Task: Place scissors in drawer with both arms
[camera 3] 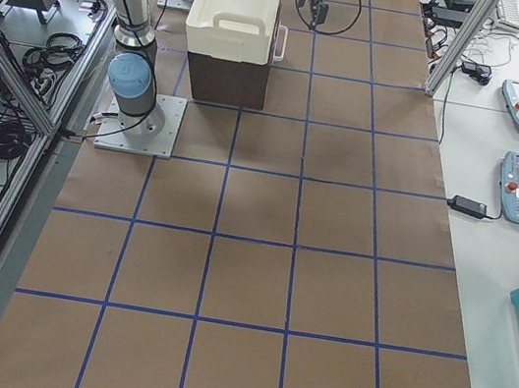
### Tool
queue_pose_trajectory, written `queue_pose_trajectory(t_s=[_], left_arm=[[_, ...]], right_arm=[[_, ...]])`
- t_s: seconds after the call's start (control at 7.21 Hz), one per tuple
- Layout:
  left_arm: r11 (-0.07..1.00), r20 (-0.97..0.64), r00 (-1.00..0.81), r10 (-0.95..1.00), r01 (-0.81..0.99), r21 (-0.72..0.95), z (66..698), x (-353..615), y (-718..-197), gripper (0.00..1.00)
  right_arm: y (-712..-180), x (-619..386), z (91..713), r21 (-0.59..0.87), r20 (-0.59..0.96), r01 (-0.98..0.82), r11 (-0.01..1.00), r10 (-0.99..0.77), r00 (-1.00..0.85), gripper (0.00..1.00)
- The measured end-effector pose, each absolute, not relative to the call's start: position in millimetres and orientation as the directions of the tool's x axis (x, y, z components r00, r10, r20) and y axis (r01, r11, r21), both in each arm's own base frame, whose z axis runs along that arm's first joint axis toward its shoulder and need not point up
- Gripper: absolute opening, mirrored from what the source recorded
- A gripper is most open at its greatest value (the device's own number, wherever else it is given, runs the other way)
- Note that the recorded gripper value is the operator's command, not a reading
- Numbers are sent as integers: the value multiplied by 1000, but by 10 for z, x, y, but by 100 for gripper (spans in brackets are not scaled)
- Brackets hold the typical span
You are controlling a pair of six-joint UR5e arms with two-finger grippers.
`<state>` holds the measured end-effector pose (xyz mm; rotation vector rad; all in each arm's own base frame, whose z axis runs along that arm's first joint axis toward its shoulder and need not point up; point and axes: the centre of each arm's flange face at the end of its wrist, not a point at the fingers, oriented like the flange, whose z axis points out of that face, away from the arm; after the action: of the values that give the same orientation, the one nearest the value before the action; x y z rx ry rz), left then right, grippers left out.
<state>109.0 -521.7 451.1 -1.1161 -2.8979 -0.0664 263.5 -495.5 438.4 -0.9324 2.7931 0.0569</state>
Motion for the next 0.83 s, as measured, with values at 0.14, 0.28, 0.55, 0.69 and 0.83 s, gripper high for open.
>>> queue_pose_trajectory(t_s=[0.14, 0.28, 0.55, 0.69, 0.83], left_arm=[[642, 35, -643, 765, 766, 33, 4363, 1394, -5299, 100], [528, 23, -530, 848, 848, 57, 4205, 1637, -5384, 100], [311, 53, -314, 948, 948, 63, 3861, 2048, -5488, 100], [200, 53, -203, 978, 978, 62, 3678, 2201, -5574, 100], [98, 58, -102, 993, 993, 59, 3461, 2312, -5673, 100]], right_arm=[[-5033, 2712, 4189, -42, -231, -708, 705, -697, -679, 100], [-5113, 2749, 3997, -60, -248, -809, 585, -794, -555, 100], [-5252, 2752, 3709, -86, -235, -949, 305, -931, -278, 100], [-5313, 2749, 3590, -78, -230, -975, 208, -955, -186, 100], [-5358, 2769, 3502, -69, -228, -987, 142, -966, -123, 100]])
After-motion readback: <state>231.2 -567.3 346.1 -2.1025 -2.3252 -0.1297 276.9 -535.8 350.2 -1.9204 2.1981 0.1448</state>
